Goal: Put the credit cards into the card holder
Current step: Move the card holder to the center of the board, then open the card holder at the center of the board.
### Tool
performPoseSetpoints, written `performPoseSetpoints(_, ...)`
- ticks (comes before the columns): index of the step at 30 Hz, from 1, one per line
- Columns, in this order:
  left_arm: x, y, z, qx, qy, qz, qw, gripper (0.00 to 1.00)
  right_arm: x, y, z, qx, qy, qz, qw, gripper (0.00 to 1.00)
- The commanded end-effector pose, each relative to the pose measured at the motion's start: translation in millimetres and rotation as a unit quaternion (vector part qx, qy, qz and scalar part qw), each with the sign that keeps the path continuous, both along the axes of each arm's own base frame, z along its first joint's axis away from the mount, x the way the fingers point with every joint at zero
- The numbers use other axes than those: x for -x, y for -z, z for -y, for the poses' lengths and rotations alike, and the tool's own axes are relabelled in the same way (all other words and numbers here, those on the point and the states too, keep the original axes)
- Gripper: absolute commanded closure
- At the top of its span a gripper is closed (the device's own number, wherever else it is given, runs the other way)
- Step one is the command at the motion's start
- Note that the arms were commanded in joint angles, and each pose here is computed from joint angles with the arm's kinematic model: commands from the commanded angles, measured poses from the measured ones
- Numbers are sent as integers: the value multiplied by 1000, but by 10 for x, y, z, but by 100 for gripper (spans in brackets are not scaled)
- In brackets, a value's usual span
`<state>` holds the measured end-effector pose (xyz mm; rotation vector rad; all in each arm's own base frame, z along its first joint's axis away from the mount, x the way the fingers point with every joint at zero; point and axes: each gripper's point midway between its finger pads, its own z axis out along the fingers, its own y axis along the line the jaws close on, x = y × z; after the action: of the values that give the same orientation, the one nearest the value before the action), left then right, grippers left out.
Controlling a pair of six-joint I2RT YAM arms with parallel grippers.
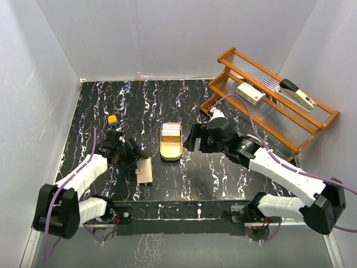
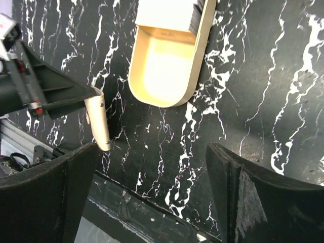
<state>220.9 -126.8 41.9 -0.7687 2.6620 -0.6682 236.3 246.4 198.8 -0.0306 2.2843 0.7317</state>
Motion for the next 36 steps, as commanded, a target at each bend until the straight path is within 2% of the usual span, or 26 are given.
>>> performPoseSetpoints(1,19,-274,159,45,-15,31,998,27,-11,-13,-169,-42,2,-26,999,15)
performPoseSetpoints(4,104,-234,136,35,2,21,999,15,-20,-11,-245,-58,2,-36,998,18)
performPoseSetpoints(9,183,-257,3,-11,26,25,999,20,-1,99,-377,-63,-19,-52,996,24)
performPoseSetpoints(14,275,-280,-97,-42,38,28,998,25,86,192,-629,-90,-43,-81,992,34)
performPoseSetpoints(18,347,-249,44,-9,51,24,998,30,77,262,-778,-86,-41,-83,992,42)
performPoseSetpoints(21,395,-148,62,-10,52,17,998,31,106,334,-881,-82,-45,-87,992,44)
performPoseSetpoints(29,641,88,310,44,76,-30,996,33,360,655,-1036,-58,-56,-114,990,50)
performPoseSetpoints(32,666,59,405,61,78,-24,995,38,410,732,-1095,-46,-62,-116,990,51)
performPoseSetpoints(36,624,-68,429,69,71,7,995,40,509,773,-1255,-42,-86,-102,990,53)
